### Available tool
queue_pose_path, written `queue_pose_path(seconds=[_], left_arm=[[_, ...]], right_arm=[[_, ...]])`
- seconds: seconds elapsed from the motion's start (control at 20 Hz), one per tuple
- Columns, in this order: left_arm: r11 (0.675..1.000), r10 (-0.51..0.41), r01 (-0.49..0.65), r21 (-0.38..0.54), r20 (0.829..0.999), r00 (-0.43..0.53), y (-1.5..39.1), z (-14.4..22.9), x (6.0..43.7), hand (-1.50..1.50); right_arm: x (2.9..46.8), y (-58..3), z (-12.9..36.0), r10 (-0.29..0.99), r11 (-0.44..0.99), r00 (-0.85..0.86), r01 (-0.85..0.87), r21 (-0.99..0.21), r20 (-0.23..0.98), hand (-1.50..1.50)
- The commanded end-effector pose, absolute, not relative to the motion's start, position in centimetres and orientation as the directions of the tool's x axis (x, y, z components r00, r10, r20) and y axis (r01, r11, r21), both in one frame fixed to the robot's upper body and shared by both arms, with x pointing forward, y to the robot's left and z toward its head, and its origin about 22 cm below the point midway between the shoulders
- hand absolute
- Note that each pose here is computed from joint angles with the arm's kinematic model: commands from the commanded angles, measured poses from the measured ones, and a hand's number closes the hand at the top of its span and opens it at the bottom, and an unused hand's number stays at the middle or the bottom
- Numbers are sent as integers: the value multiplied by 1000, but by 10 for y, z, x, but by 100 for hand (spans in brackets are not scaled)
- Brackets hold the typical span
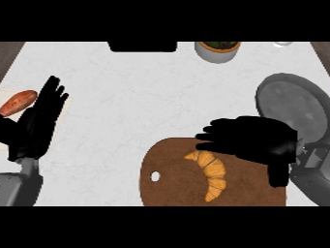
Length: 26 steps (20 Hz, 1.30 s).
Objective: Pick the croissant from the cutting board and place it in the pan
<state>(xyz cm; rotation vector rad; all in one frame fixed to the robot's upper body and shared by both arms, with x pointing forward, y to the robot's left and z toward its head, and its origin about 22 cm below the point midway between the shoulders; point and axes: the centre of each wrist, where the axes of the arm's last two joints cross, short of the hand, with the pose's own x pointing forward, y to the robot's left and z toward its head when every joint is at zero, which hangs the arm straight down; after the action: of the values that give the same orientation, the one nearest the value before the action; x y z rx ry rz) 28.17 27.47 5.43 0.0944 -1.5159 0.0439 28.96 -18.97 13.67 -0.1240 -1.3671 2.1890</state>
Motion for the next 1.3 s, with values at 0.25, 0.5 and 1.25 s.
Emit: queue_pose_path(seconds=[0.25,0.5,1.25], left_arm=[[995,-41,-84,48,996,80,266,51,267,0],[996,-25,-80,29,998,56,284,61,269,0],[995,-39,-91,42,999,37,289,62,276,0]], right_arm=[[247,-171,142,508,-399,-862,-224,-889,-11,-150],[243,-156,126,507,-375,-862,-243,-895,21,-150],[254,-155,80,552,-436,-833,-248,-865,-39,-150]])
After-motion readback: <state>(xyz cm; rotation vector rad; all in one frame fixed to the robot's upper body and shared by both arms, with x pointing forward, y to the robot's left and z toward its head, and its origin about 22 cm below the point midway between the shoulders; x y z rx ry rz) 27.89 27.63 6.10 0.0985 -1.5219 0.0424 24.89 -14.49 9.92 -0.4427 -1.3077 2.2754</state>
